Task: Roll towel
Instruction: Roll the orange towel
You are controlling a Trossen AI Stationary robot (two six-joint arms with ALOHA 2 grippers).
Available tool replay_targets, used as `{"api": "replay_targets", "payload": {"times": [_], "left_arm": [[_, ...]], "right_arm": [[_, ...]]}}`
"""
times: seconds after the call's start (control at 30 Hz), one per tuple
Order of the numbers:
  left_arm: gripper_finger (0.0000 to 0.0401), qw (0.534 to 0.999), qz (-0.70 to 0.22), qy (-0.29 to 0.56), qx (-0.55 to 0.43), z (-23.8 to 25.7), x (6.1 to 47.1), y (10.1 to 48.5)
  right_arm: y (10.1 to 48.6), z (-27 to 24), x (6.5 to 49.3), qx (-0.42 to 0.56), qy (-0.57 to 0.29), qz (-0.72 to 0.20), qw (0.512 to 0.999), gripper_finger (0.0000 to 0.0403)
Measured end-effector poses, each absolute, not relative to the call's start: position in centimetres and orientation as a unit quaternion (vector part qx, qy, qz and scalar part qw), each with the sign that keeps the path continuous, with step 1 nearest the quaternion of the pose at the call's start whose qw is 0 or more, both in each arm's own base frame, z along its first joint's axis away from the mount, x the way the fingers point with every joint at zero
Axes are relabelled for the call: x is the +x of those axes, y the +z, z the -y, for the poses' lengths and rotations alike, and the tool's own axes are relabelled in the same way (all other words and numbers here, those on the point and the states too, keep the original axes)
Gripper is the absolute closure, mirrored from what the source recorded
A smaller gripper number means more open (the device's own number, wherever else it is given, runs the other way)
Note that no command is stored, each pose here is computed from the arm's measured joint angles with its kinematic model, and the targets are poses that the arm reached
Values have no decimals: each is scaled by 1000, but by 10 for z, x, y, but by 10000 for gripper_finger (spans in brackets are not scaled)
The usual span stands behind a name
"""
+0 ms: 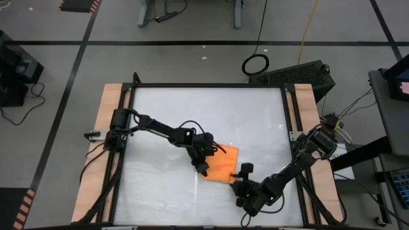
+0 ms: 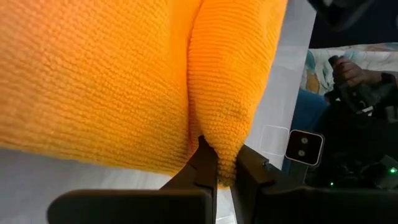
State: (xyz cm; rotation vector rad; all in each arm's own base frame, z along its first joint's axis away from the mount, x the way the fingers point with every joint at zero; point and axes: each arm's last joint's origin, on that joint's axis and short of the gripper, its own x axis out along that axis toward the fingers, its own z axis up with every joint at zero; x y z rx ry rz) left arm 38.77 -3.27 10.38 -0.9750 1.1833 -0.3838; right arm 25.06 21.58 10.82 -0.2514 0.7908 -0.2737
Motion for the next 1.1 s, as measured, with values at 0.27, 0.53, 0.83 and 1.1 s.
{"api": "replay_targets", "payload": {"times": [0.27, 0.53, 0.83, 1.1], "left_arm": [[340, 726, -513, -200, -412, 33, 390, 107], [236, 803, -448, -220, -327, 29, 389, 145], [198, 847, -473, -184, -160, 39, 363, 177], [198, 882, -426, -189, 71, 94, 354, 187]], "right_arm": [[100, -208, 256, -58, -144, -402, 902, 289], [99, -209, 255, -24, -151, -406, 901, 392], [102, -208, 254, 11, -151, -411, 899, 399], [110, -208, 254, 35, -142, -417, 897, 399]]}}
